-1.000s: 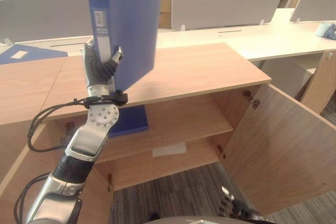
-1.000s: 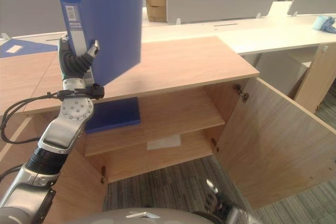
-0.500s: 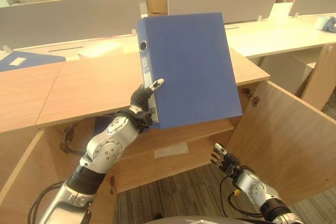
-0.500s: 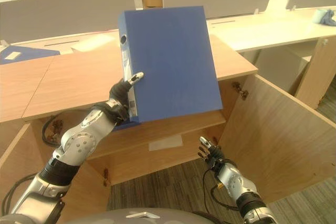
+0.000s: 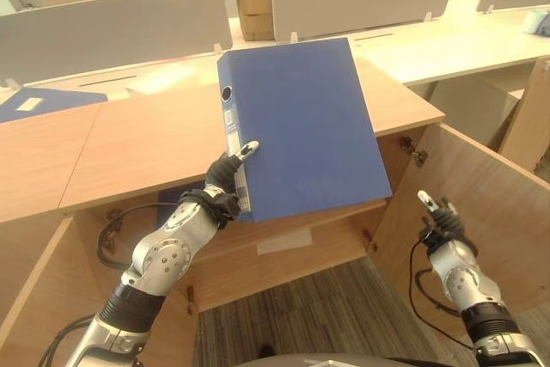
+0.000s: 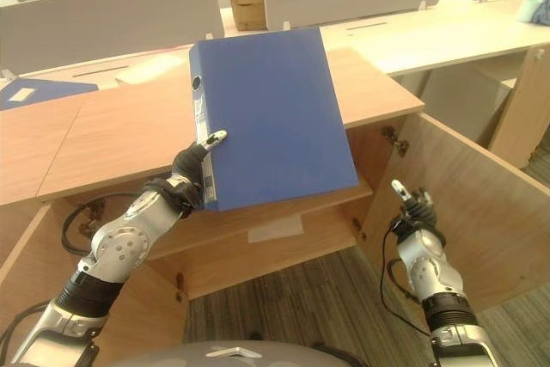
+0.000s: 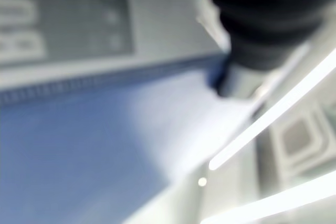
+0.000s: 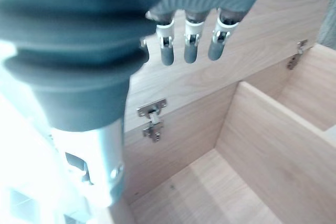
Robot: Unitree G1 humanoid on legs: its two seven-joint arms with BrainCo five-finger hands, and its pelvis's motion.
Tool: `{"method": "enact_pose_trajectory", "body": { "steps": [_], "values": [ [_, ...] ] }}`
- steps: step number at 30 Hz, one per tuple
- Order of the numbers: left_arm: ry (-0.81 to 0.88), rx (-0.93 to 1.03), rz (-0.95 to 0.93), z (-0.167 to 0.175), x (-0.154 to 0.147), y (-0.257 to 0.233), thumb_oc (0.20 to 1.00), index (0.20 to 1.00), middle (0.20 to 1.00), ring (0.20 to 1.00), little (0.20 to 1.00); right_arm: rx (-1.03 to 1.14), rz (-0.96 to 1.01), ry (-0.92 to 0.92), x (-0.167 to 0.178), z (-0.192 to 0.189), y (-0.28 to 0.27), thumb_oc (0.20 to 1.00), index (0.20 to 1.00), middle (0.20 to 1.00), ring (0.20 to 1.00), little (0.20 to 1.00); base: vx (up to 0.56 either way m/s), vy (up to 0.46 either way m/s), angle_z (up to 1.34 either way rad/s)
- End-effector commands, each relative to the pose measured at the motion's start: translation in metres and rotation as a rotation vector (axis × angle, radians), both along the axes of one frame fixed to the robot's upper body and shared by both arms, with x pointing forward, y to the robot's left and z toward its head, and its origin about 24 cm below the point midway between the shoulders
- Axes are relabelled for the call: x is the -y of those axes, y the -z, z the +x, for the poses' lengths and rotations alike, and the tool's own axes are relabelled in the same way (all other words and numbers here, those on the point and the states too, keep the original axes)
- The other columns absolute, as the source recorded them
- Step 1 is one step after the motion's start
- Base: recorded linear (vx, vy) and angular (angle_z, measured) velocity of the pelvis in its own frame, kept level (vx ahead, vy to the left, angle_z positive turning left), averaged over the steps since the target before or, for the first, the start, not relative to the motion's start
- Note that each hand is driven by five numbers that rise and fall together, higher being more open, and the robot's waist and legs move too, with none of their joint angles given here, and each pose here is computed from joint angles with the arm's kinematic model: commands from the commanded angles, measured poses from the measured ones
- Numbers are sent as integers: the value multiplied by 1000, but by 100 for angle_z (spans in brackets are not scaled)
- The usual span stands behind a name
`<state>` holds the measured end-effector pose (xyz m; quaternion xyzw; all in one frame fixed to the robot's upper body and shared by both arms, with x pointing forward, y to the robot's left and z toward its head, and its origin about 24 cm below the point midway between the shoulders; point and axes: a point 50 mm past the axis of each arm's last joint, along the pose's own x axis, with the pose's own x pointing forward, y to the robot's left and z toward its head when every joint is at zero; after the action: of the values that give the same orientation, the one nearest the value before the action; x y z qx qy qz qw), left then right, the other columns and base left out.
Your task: Put the empty folder in the office cabinet
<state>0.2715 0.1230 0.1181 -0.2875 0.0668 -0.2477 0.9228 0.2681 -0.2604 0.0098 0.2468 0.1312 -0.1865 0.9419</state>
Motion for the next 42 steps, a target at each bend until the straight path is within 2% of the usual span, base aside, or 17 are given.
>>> {"method": "enact_pose_trajectory", "body": {
  "steps": [1,7,12,17,18,20,24,26,29,33,37,38,39,40,42],
  "values": [
    [-21,117,-15,10,-13,-24,200,200,200,200,200,241,-48,59,13,25,-59,1000,1000,1000,1000,1000,15,14,-3],
    [8,91,-10,8,-12,-20,200,200,200,200,200,411,-90,89,28,26,-104,1000,1000,1000,1000,1000,0,0,0],
    [58,85,1,6,-6,-18,200,200,200,200,200,523,-77,-20,11,32,-133,1000,1000,1000,1000,1000,-1,-4,-3],
    [102,84,9,3,0,-15,200,200,200,200,200,574,149,-345,-40,40,-143,1000,1000,1000,1000,1000,0,0,0],
    [116,89,5,3,2,-15,200,200,200,200,200,559,240,-478,-62,40,-144,1000,1000,1000,1000,1000,0,0,0],
    [128,98,3,2,4,-16,200,200,200,200,200,537,328,-631,-88,38,-144,1000,1000,1000,1000,1000,-3,-16,0],
    [153,107,1,1,6,-15,200,200,200,200,200,470,544,-865,-139,25,-138,1000,1000,1000,1000,1000,0,0,0],
    [158,108,2,1,6,-15,200,200,200,200,200,454,605,-912,-149,21,-137,1000,1000,1000,1000,1000,0,-10,2],
    [177,106,-3,-1,10,-15,200,200,200,200,200,386,745,-1060,-187,5,-132,1000,1000,1000,1000,1000,0,-8,2],
    [200,99,-15,-3,14,-14,200,200,200,200,200,347,758,-1127,-211,-5,-130,1000,1000,1000,1000,1000,-3,-8,9],
    [214,86,-26,-3,19,-15,200,200,200,200,200,321,760,-1135,-218,-5,-128,1000,1000,1000,1000,1000,0,-1,11],
    [217,81,-29,-3,19,-14,200,200,200,200,200,319,762,-1135,-220,-4,-127,507,507,507,507,507,2,0,4],
    [217,80,-30,-3,19,-14,200,200,200,200,200,318,762,-1135,-220,-4,-127,401,401,401,401,401,0,0,0],
    [220,70,-34,-3,20,-13,200,200,200,200,200,320,761,-1132,-221,-3,-126,200,200,200,200,200,0,0,0],
    [223,61,-35,-3,21,-11,200,200,200,200,200,318,765,-1133,-222,-3,-127,200,200,200,200,200,0,0,0]
  ]
}}
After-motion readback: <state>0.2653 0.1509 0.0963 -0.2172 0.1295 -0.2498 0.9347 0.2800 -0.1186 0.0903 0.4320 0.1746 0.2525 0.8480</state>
